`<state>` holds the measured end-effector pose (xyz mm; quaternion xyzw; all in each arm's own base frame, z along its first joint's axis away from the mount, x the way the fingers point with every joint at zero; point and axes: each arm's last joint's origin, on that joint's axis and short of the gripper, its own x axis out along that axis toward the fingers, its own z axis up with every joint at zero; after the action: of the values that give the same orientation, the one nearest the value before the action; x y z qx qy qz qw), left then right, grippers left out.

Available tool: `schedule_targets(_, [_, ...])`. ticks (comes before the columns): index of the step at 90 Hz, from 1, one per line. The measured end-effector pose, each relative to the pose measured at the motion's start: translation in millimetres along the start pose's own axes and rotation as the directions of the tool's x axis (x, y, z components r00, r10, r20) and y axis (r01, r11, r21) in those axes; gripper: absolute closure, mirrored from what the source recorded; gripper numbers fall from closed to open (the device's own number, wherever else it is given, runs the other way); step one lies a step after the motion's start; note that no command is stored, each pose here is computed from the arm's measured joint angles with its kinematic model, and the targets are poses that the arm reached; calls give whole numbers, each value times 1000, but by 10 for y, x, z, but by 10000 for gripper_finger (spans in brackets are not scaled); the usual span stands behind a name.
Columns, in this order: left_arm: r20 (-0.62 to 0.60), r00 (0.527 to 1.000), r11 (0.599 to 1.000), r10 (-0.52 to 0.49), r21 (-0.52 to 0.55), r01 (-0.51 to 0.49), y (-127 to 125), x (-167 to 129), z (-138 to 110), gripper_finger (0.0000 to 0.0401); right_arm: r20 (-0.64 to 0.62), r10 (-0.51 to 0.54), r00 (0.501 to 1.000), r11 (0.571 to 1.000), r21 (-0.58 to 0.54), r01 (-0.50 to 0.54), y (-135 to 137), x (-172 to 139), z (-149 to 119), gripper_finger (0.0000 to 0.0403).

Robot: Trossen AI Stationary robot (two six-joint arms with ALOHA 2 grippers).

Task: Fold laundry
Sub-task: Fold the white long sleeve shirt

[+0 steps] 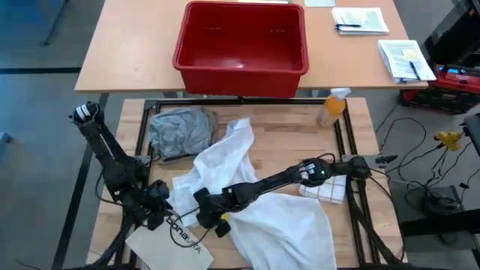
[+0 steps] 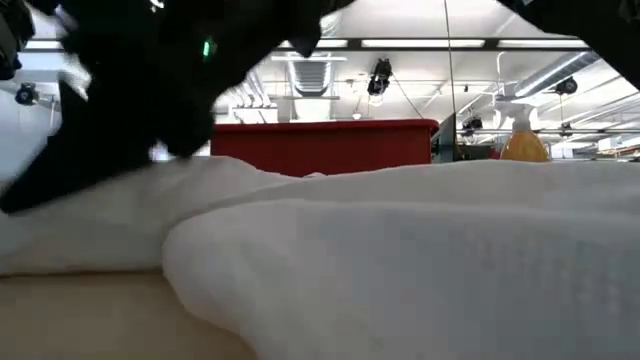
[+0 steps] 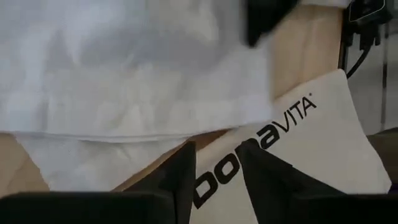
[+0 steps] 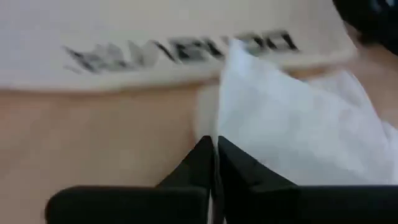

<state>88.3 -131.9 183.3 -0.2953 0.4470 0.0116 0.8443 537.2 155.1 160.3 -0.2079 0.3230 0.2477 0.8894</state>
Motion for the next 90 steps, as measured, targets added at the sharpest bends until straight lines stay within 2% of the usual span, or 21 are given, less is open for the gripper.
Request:
schedule_targets(9, [-1,1000,1000,1,-2,-1,0,1,0,285,33,69,997,997,-27,-68,115,-22,79,402])
schedule_targets(19, [0,1000,1000,1,-19,-1,1,2,3,285,50,87,995,995,-53,-84,192,-56,154,403])
schedule_targets(34, [4,999,984,41,-171,-40,45,12,11,289,59,90,994,995,-39,-87,213,-81,193,403])
schedule_targets(41, [18,998,977,59,-204,-54,66,25,16,278,53,87,995,996,-25,-86,207,-88,189,403])
schedule_targets(47, [23,997,972,79,-222,-72,97,41,25,254,62,81,995,996,-25,-80,197,-114,212,403])
schedule_targets(54, [27,989,952,147,-274,-134,189,82,35,213,66,76,995,997,-26,-74,191,-133,227,403])
schedule_targets(66, [31,971,905,238,-370,-210,382,172,23,118,62,78,995,997,-22,-76,194,-132,224,403])
schedule_targets(75, [18,963,879,269,-414,-238,490,230,-9,58,64,82,995,997,-17,-81,195,-133,225,403])
schedule_targets(82, [9,959,861,282,-444,-249,545,260,-19,35,58,85,995,996,-13,-84,197,-132,219,403])
schedule_targets(90, [24,959,854,281,-462,-238,555,258,-11,32,59,85,995,996,5,-85,197,-132,219,403])
